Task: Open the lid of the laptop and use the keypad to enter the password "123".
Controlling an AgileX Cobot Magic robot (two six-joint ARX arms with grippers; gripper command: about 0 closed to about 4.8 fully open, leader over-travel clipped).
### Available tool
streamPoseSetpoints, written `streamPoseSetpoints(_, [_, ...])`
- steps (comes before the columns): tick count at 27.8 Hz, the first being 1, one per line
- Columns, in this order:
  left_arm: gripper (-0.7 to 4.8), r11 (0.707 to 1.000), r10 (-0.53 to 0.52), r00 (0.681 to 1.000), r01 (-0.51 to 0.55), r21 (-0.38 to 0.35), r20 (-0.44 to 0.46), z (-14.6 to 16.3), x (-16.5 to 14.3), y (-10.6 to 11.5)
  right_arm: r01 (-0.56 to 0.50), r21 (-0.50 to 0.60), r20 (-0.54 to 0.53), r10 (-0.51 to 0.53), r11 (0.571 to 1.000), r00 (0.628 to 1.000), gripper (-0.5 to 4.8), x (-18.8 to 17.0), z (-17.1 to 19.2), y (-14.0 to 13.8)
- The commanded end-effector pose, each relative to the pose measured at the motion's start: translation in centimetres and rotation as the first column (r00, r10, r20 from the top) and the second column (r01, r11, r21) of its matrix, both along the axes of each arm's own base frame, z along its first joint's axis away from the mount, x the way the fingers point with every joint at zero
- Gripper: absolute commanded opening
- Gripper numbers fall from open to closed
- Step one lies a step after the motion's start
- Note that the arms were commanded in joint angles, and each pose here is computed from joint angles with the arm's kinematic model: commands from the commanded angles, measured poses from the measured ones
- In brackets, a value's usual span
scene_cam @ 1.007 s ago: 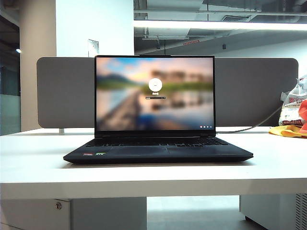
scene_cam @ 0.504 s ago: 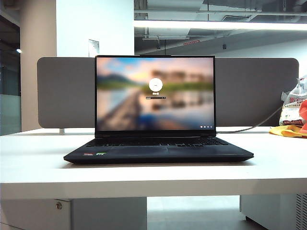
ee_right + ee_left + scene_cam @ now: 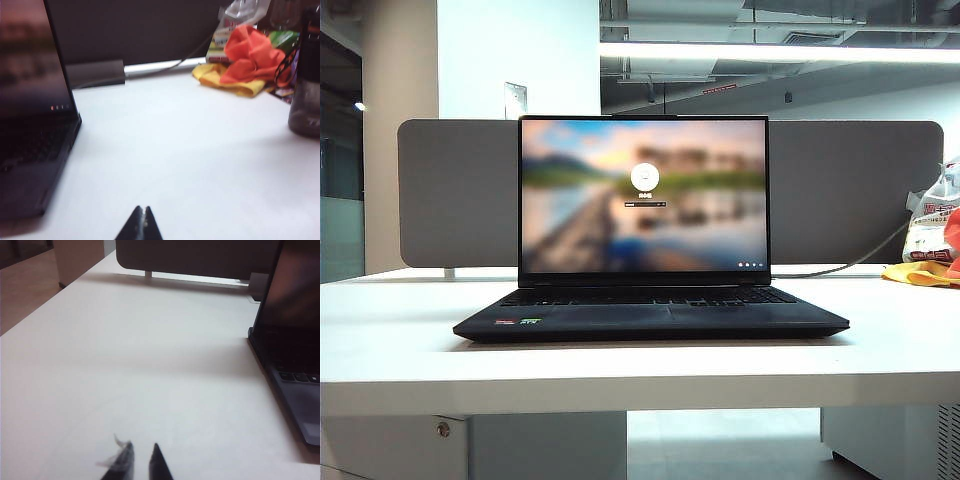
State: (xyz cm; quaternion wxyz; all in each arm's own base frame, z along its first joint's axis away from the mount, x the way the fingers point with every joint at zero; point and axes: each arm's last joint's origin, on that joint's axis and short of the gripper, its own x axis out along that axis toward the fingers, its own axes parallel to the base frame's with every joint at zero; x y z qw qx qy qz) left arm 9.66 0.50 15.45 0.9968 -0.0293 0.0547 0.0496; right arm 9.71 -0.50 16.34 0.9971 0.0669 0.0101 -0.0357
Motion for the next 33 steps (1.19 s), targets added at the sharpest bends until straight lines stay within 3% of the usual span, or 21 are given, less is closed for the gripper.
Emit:
streamPoseSetpoints(1, [0.49,1.0,0.002,1.0,-0.002,0.001,0.004,0.02,0.01,0.01,-0.023,-0.003,-0.036,0.023,1.0,0.999,-0.05,0.02,-0.45,0.23])
streamPoseSetpoints(33, [0.49,1.0,0.002,1.0,-0.002,0.001,0.004,0.02,0.01,0.01,-0.039,-0.002,-0.028,0.039,0.999,0.999,-0.05,0.03,-0.38,0.37])
